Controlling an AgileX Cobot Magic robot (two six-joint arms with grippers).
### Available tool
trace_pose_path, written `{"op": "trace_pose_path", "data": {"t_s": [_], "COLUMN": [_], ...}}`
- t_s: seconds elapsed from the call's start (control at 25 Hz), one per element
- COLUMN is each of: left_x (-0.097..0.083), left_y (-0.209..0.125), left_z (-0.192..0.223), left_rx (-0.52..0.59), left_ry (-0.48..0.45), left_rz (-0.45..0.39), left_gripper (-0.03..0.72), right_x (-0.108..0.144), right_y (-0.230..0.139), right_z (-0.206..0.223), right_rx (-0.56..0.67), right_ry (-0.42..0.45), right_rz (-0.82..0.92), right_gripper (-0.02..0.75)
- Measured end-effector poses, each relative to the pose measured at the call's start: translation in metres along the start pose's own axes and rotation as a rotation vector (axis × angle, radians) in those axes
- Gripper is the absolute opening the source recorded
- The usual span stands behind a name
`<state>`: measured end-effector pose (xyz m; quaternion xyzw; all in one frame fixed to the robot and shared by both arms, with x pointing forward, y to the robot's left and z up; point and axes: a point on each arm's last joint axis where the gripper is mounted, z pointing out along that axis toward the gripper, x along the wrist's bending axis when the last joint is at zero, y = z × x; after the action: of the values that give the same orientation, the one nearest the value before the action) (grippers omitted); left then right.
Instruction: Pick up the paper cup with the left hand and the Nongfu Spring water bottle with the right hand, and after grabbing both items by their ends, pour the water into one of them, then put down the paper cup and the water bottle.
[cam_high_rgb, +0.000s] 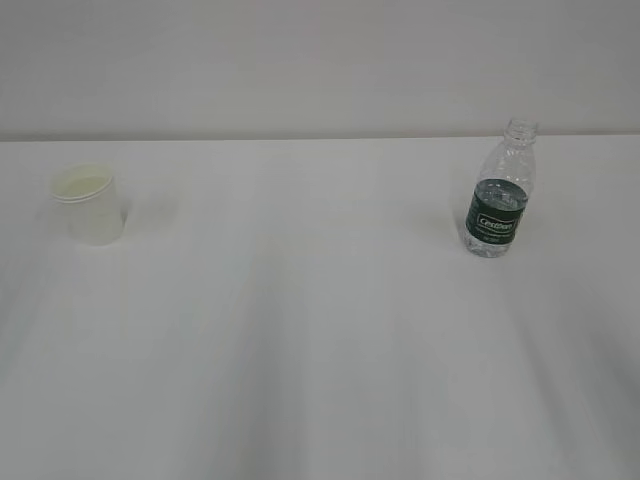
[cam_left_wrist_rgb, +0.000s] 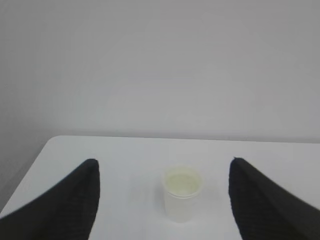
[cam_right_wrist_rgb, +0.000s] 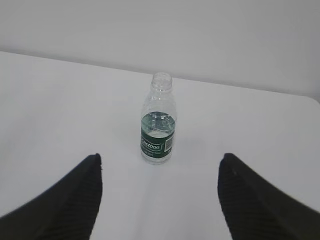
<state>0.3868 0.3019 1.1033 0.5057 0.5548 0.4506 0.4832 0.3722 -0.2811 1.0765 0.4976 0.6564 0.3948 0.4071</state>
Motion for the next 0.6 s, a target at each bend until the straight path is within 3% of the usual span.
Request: {"op": "trace_pose_path", "data": {"t_s": [0.6], "left_x": [0.009], "left_y": [-0.015], "left_z": [-0.055], "left_rx": [0.170], "left_ry": [0.096], "left_rz": [-0.041], "left_gripper": [0.546], "right_x": [-0.002], "right_y": [-0.009], "right_z": [-0.056], "right_rx": [0.073], "right_ry": [-0.014], "right_rz": [0.009], "right_gripper": [0.533]}}
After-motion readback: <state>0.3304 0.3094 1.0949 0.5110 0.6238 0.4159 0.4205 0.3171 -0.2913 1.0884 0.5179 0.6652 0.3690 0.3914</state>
